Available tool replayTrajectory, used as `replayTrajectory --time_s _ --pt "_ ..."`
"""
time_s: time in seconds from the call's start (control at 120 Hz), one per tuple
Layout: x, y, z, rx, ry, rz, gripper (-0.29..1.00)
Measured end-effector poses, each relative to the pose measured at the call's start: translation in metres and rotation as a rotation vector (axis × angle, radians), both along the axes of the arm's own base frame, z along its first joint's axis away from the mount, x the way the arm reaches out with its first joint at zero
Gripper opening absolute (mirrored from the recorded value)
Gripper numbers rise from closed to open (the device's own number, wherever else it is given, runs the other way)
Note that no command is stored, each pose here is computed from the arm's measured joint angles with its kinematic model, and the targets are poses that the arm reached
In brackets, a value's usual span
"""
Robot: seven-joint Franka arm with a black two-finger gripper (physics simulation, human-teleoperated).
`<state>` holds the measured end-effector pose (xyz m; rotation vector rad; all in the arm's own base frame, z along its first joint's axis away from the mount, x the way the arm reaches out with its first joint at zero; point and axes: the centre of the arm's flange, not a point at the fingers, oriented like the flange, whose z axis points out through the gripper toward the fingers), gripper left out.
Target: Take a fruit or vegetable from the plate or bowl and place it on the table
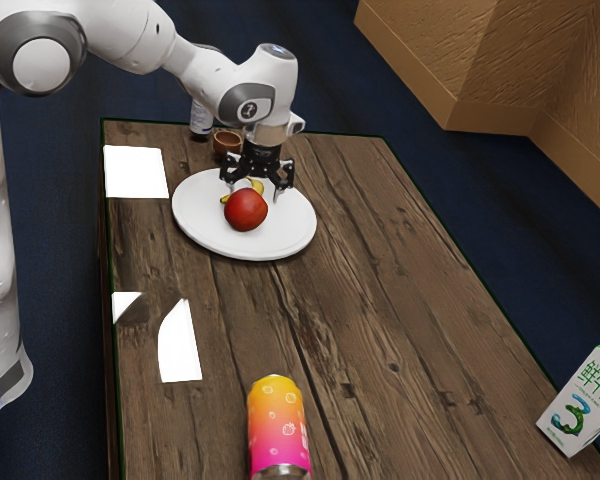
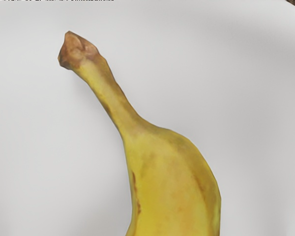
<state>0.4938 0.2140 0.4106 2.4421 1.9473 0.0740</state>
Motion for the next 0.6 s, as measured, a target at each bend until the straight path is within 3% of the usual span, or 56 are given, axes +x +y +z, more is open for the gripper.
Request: replayTrajectory --time_s 0.067,0.233,0.333,0.6 --pt "-0.001 0.002 0.001 0.001 -0.002 0.002 0.66" --pt "-0.002 0.006 0.008 0.003 -0.009 0.005 0.34" --pt "-0.002 0.004 0.008 0.003 -0.008 0.000 0.21" --pt "0.004 -0.006 0.012 0.005 -0.010 -0.023 0.16"
